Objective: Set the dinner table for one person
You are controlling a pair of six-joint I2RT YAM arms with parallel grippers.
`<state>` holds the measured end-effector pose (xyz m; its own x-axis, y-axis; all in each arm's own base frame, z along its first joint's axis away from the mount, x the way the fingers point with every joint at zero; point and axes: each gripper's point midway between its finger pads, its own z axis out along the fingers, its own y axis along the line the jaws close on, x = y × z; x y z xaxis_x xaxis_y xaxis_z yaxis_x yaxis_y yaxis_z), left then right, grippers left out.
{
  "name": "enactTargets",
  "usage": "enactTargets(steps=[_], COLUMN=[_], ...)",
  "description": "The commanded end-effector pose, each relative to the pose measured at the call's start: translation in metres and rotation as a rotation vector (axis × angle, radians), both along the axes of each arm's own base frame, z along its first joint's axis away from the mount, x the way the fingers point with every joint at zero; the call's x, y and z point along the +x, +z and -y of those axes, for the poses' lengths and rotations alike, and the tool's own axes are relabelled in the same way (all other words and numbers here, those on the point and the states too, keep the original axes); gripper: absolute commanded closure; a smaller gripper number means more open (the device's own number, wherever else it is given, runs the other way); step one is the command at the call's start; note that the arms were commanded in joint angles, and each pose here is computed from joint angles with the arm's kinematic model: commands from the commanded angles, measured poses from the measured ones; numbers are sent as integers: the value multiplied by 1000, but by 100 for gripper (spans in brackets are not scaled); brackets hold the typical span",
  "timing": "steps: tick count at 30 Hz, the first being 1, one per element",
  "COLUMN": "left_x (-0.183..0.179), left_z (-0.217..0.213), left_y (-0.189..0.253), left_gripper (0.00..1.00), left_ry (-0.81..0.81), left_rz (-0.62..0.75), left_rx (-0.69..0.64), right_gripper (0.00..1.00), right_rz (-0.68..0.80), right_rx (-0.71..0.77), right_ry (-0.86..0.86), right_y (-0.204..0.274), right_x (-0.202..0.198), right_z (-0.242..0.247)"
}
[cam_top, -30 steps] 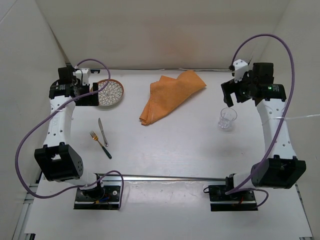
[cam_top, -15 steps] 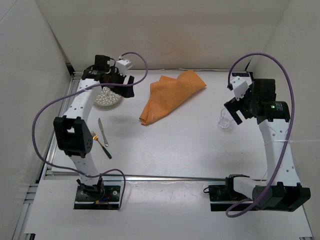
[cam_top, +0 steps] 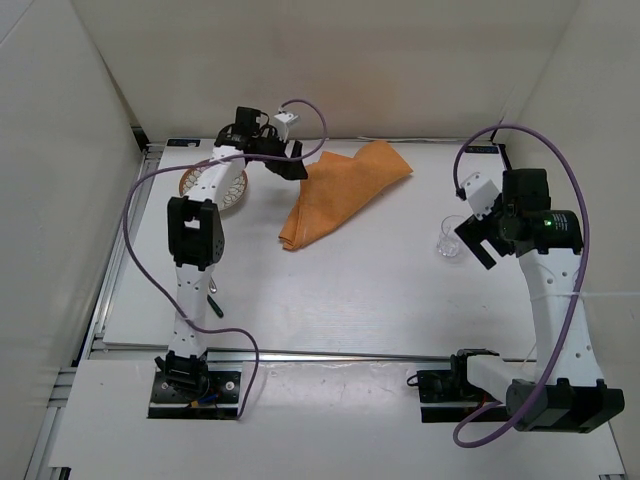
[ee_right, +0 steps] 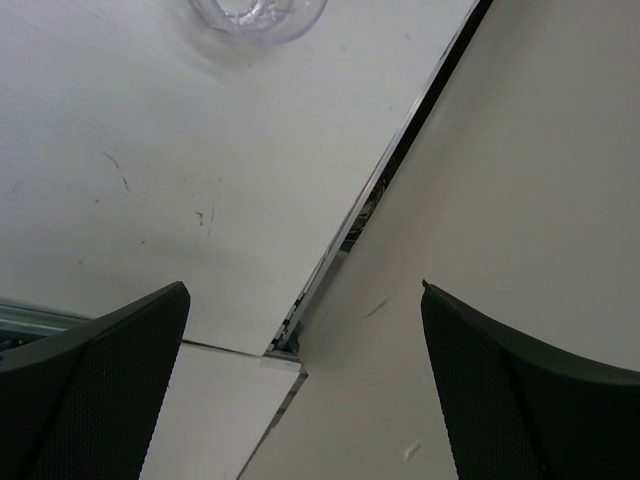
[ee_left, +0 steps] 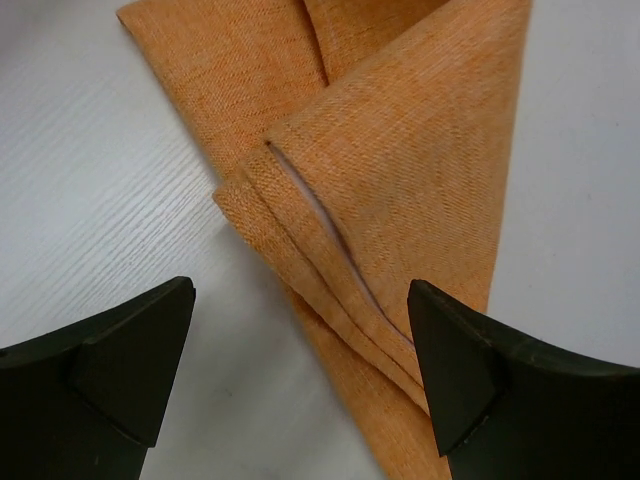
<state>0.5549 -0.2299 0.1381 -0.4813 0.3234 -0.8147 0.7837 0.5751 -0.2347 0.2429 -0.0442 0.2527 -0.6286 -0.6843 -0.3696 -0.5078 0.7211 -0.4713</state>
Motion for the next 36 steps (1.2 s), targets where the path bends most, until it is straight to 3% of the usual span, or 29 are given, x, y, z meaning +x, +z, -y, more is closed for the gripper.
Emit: enactTargets(steps=[1, 7, 11, 12, 14, 16, 17, 18, 26, 36], left_x=[10, 17, 17, 16, 11, 7, 5, 2, -35, -141], left_z=[17, 28, 41, 42, 42, 47, 46, 45, 44, 118], left_y=[25, 5, -4, -4, -8, -7, -2, -1, 38, 63], left_gripper=[2, 9, 33, 47, 65, 74, 85, 89, 89, 89], left_ry=[-23, -18, -6, -15, -3, -8, -8, -8, -7, -177], left_rz=[45, 9, -33, -35, -70, -76, -72, -79, -95, -125], left_rx=[-87, -113, -139, -146, -149, -153, -154, -152, -164, -133], right_gripper=[0, 0, 0, 0, 0, 0, 0, 0, 0, 0], right_rz=[12, 14, 7, 4, -7, -5, 4, 7, 19, 56], right_rx=[-41, -37, -39, -39, -40, -40, -39, -39, -5, 18], right_ry=[-32, -55, -59, -49, -49, -40, -40, -40, -52, -48], right_y=[13, 20, 20, 18, 14, 9, 9, 7, -7, -13], right_x=[-12, -4, 6, 10, 16, 19, 26, 27, 42, 33], right_z=[9, 10, 8, 6, 6, 3, 3, 3, -2, -5])
